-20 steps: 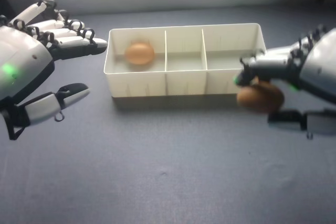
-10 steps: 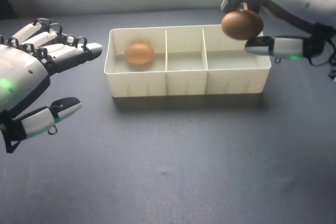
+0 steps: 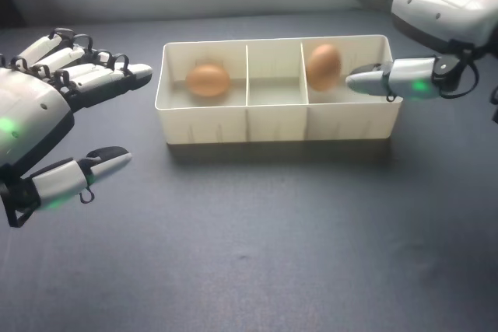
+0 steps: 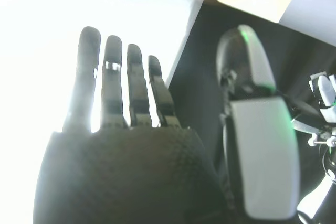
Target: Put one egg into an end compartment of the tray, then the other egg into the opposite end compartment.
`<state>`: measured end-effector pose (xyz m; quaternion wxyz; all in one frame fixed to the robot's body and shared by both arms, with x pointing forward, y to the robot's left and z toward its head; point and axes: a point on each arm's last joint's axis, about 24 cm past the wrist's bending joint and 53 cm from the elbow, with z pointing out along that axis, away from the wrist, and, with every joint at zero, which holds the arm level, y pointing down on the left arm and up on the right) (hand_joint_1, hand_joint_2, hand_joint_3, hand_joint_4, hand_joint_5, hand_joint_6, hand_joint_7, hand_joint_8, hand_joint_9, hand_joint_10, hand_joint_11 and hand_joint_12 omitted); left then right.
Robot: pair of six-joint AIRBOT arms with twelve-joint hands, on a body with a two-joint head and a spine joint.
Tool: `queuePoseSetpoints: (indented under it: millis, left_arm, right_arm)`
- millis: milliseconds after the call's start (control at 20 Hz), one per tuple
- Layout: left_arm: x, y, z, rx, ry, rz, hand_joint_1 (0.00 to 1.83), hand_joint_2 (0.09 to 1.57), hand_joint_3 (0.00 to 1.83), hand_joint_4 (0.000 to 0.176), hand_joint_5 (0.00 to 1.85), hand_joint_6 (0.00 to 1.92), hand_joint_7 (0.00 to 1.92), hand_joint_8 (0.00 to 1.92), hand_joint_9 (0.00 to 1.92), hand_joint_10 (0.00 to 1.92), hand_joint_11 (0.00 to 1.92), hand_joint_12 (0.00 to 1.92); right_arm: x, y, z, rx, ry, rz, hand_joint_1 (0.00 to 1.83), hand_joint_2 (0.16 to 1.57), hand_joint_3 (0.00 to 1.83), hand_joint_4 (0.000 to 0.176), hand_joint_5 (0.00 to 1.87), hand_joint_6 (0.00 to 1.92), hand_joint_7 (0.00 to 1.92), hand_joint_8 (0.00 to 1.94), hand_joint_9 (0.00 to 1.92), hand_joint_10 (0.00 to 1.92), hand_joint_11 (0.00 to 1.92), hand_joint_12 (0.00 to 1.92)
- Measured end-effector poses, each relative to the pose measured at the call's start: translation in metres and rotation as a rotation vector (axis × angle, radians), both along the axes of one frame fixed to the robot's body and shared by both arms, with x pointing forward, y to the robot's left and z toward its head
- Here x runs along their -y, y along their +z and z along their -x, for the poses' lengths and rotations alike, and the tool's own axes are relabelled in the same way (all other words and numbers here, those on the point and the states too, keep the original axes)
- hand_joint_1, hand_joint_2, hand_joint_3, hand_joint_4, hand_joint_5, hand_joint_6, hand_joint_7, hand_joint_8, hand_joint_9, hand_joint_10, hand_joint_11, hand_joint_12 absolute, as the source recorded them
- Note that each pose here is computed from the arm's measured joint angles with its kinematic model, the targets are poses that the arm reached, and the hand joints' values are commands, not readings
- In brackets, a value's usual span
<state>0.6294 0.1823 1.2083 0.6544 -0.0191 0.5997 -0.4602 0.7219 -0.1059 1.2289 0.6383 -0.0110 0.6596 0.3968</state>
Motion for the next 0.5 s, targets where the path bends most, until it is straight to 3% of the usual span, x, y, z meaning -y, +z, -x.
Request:
queuePoseSetpoints:
  millis: [100,200,300,350,400,450,500]
  left_arm:
    - [0.0,-0.001,0.001,0.0,-0.004,-0.002,0.59,1.31,0.0,0.0,0.36,0.0,0.41,0.0,0.16,0.54,0.0,1.31]
    - [-0.001,0.002,0.008,0.008,-0.004,0.022,0.62,1.32,0.0,0.0,0.33,0.0,0.39,0.0,0.2,0.4,0.0,1.19]
    - [-0.005,0.005,0.015,0.021,-0.004,0.025,0.57,1.36,0.0,0.0,0.29,0.0,0.34,0.0,0.21,0.2,0.0,1.02]
    - [-0.01,0.006,0.017,0.026,0.008,0.037,0.61,1.35,0.0,0.0,0.26,0.0,0.3,0.0,0.19,0.15,0.0,0.94]
    - [-0.016,0.007,0.018,0.028,0.026,0.05,0.6,1.36,0.0,0.01,0.21,0.0,0.24,0.0,0.15,0.11,0.0,0.84]
    - [-0.023,0.006,0.019,0.029,0.046,0.059,0.6,1.36,0.0,0.016,0.18,0.0,0.21,0.0,0.14,0.08,0.0,0.78]
    - [-0.028,0.007,0.022,0.031,0.06,0.072,0.64,1.36,0.0,0.042,0.11,0.0,0.15,0.0,0.09,0.05,0.0,0.59]
  right_arm:
    - [0.003,0.011,0.011,0.022,0.006,-0.02,0.37,1.18,0.02,0.0,0.0,0.0,0.0,0.0,0.0,0.0,0.0,0.0]
    - [0.004,0.039,0.036,0.11,0.029,-0.058,0.24,1.22,0.03,0.0,0.0,0.0,0.0,0.0,0.0,0.0,0.0,0.0]
    - [0.007,0.055,0.058,0.181,0.051,-0.082,0.19,1.23,0.03,0.023,0.0,0.0,0.0,0.0,0.0,0.0,0.0,0.0]
    - [0.009,0.057,0.07,0.205,0.061,-0.084,0.24,1.24,0.04,0.0,0.0,0.0,0.0,0.0,0.0,0.0,0.03,0.02]
    - [0.012,0.057,0.08,0.216,0.068,-0.093,0.24,1.29,0.0,0.0,0.0,0.0,0.0,0.0,0.0,0.0,0.01,0.38]
    - [0.019,0.054,0.09,0.22,0.072,-0.106,0.26,1.31,0.0,0.017,0.0,0.0,0.0,0.0,0.0,0.0,0.0,0.44]
    - [0.026,0.05,0.097,0.222,0.071,-0.118,0.21,1.33,0.0,0.053,0.0,0.0,0.0,0.0,0.0,0.0,0.0,0.09]
